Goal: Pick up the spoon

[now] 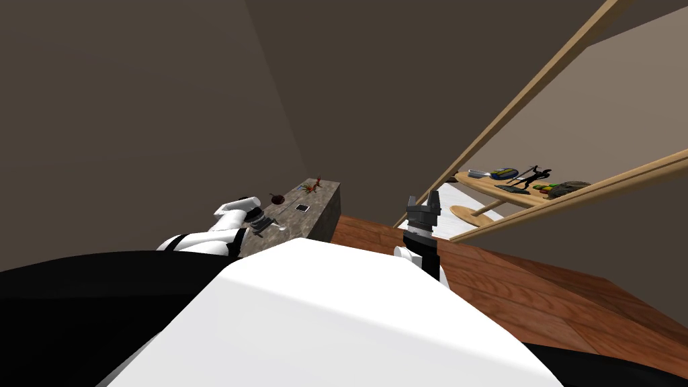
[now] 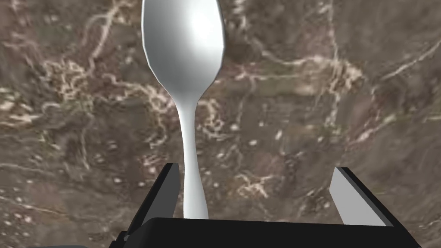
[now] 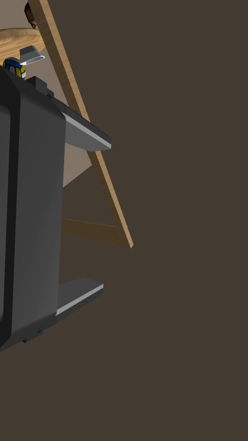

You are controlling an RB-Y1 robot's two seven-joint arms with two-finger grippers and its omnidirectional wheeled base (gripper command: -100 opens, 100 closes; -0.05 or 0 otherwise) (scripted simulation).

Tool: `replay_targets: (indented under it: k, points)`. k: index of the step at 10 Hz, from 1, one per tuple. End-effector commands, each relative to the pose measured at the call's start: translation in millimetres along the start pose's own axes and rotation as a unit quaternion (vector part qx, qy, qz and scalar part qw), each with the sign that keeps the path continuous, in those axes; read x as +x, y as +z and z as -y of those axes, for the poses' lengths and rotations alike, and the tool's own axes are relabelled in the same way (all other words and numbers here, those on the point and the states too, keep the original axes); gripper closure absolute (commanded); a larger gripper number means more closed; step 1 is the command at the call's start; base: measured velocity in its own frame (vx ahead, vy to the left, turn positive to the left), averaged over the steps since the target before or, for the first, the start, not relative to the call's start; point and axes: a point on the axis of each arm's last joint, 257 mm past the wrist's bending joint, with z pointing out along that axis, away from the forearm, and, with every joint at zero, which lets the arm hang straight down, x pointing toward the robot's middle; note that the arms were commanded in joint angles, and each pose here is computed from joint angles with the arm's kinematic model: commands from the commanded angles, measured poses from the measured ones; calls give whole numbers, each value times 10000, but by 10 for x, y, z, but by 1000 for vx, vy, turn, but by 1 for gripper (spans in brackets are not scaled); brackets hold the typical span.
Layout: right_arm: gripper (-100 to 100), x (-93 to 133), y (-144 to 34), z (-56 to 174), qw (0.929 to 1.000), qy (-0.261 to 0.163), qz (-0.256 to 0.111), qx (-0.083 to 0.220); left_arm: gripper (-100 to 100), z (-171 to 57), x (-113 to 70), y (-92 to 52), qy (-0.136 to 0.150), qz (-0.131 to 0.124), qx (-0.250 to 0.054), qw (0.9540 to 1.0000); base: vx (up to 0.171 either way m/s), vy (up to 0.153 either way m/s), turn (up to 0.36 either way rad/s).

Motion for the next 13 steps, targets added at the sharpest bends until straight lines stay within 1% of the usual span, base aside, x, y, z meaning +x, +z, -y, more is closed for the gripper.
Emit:
replay_targets:
  k: [1,2,3,4,5,6,7,9,10,13]
  points:
    - [0,0,0,0,10000,0,0,0,-100,88,27,-6,37,-2,24,10000,-7,-5,23]
    - [0,0,0,0,10000,0,0,0,-100,72,14,-6,36,22,-7,10000,-18,0,9]
    - [0,0,0,0,10000,0,0,0,-100,156,51,-11,68,10,27,10000,-24,-11,49]
    - [0,0,0,0,10000,0,0,0,-100,141,39,-11,66,33,-3,10000,-26,-11,56]
    - [0,0,0,0,10000,0,0,0,-100,221,78,-16,98,20,26,9999,-20,-8,43]
    - [0,0,0,0,10000,0,0,0,-100,208,67,-16,96,41,-1,9999,0,0,0]
    - [0,0,0,0,10000,0,0,0,-100,287,108,-20,128,25,24,9999,-8,-1,6]
    - [0,0,0,0,10000,0,0,0,-100,268,95,-21,122,38,8,9999,-15,-2,11]
    - [0,0,0,0,10000,0,0,0,100,268,95,-22,124,38,5,9999,0,0,0]
    - [0,0,0,0,10000,0,0,0,100,263,95,-20,116,37,1,9999,0,0,3]
